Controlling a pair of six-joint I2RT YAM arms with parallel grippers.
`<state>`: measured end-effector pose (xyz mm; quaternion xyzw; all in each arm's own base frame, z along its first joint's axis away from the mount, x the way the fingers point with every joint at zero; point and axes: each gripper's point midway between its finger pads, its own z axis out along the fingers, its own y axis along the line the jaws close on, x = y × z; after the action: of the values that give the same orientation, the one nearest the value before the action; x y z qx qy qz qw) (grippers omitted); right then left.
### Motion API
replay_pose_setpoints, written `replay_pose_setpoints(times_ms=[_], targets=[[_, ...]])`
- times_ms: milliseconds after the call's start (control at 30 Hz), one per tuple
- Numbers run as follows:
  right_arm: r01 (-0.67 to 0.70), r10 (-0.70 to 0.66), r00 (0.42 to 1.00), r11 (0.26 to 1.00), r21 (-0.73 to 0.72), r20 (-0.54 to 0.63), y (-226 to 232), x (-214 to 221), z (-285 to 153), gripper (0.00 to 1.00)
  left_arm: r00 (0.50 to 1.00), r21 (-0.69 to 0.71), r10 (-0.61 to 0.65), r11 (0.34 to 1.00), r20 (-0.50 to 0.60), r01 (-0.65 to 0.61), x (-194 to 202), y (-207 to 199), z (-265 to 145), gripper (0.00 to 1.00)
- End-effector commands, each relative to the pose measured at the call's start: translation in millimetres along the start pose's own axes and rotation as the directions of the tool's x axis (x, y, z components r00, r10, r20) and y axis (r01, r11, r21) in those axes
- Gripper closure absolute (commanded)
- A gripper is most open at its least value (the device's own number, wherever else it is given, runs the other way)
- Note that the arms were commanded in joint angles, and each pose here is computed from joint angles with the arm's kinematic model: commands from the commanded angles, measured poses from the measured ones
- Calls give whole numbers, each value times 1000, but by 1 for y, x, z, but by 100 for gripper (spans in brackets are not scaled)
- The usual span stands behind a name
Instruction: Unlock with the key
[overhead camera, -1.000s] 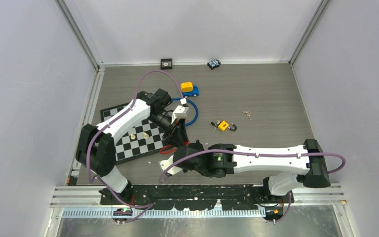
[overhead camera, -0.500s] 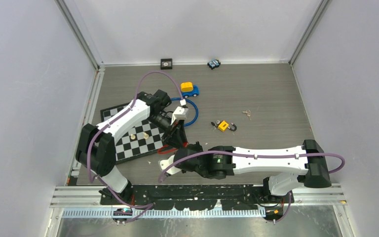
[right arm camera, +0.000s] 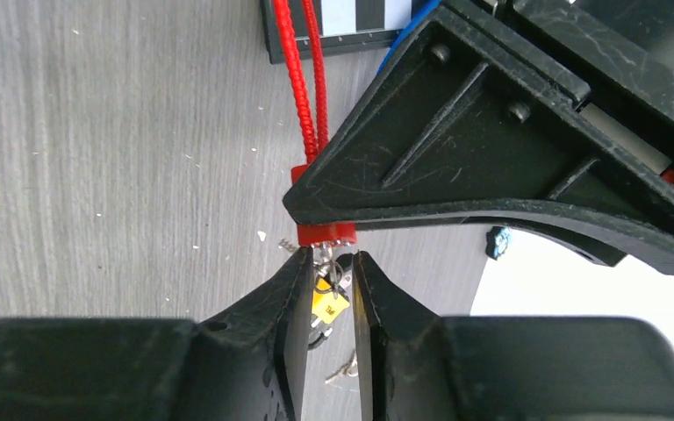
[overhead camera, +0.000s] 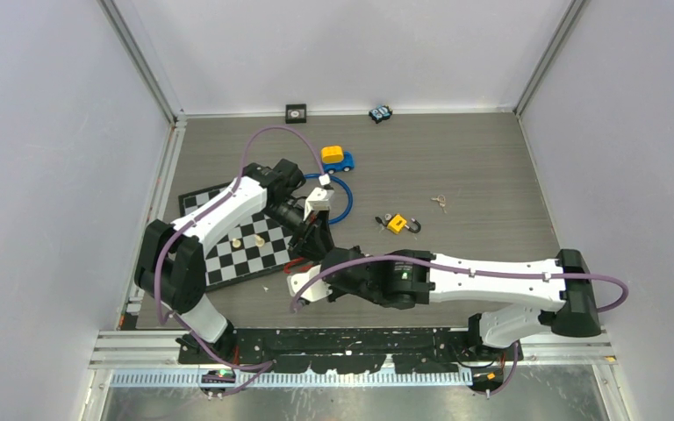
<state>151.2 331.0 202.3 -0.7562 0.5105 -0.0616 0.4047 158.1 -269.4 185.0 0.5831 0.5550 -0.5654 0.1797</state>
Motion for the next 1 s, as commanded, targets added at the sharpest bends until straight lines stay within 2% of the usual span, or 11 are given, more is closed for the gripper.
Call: replay_pose_setpoints(times_ms=[0, 167, 333, 467, 633, 967], targets=[[-70, 75, 991, 997, -44, 113, -3, -14, -15, 70, 989, 31, 90, 995, 119, -94, -30, -10, -1, 100], [-111, 123, 983, 990, -92, 137, -6, -10, -29, 63, 989, 28, 89, 995, 115, -93, -30, -8, -1, 100], [-141, 147, 980, 989, -53, 132, -20, -1, -35, 60, 990, 28, 86, 996, 114, -90, -29, -9, -1, 100], [-164, 167, 977, 986, -33, 133, -31, 4, -42, 60, 990, 28, 87, 996, 114, -90, -29, -9, -1, 100], [-174, 177, 975, 984, -40, 134, -34, 5, -43, 66, 989, 33, 86, 995, 123, -90, -30, -11, -1, 100], [-161, 170, 977, 984, -70, 131, -30, 1, -35, 66, 987, 39, 85, 995, 137, -91, -33, -13, -1, 100]])
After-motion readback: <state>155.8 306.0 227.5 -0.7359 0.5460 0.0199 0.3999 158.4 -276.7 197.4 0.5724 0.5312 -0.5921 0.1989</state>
